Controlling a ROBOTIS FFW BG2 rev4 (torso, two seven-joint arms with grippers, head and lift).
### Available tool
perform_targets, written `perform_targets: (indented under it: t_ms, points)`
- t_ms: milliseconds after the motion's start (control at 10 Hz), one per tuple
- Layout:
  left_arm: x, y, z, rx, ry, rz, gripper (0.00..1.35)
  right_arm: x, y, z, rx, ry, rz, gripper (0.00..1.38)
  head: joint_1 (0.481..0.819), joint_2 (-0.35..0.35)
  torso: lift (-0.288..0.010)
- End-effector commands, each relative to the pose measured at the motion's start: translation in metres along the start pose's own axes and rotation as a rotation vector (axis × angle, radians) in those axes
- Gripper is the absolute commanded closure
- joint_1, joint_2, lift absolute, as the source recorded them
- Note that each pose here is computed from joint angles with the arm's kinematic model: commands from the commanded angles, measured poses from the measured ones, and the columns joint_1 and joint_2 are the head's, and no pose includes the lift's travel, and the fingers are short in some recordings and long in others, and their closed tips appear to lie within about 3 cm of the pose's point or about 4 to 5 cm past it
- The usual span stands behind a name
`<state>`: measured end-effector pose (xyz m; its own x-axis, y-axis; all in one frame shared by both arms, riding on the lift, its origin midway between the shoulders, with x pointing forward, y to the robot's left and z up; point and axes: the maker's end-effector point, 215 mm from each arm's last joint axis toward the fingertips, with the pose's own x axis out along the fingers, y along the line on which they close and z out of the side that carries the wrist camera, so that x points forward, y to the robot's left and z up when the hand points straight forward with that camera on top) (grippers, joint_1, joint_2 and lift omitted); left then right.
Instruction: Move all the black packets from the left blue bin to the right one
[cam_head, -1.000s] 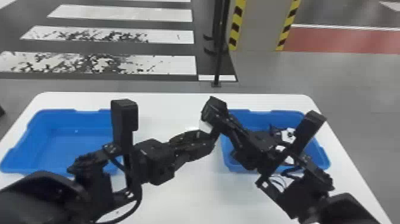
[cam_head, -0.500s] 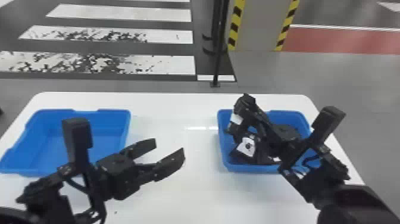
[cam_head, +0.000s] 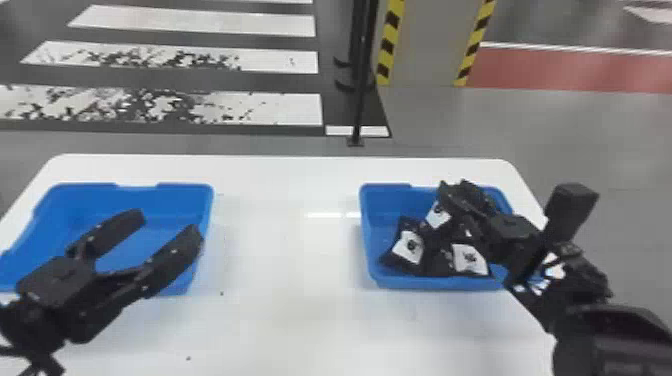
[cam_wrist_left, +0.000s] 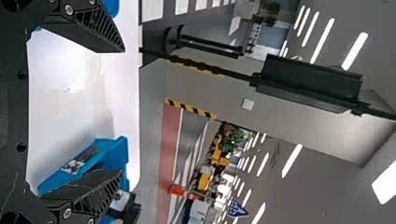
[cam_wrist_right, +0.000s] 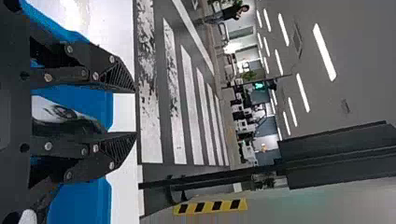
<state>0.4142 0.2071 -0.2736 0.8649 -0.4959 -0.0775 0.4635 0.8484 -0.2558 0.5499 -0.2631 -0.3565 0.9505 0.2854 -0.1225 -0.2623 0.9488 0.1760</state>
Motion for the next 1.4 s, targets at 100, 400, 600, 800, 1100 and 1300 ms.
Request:
perform_targets:
  t_ms: [100, 400, 600, 800, 1100, 1300]
  points:
    - [-0.036, 0.009, 0.015, 0.052, -0.039, 0.051, 0.13, -0.045, -0.003, 0.021, -0.108, -0.026, -0.05, 0.13, 0.695, -0.063, -0.14]
    - [-0.063, 0.01, 0.009, 0.086, -0.037, 0.086, 0.13, -0.124, 0.059, 0.065, -0.235, -0.113, -0.047, 0.14, 0.695, -0.042, -0.14]
    - [-0.081, 0.03, 0.012, 0.128, -0.059, 0.187, 0.13, -0.162, 0.083, 0.075, -0.237, -0.126, -0.056, 0.14, 0.695, -0.009, -0.14]
    - [-0.098, 0.038, 0.004, 0.163, -0.048, 0.259, 0.13, -0.176, 0.104, 0.066, -0.211, -0.107, -0.038, 0.14, 0.695, 0.062, -0.14]
    - [-0.096, 0.033, -0.001, 0.144, -0.07, 0.32, 0.13, -0.184, 0.118, 0.053, -0.182, -0.08, -0.017, 0.14, 0.695, 0.119, -0.14]
    - [-0.086, 0.021, -0.004, 0.121, -0.077, 0.297, 0.13, -0.181, 0.118, 0.051, -0.173, -0.083, -0.014, 0.14, 0.695, 0.117, -0.14]
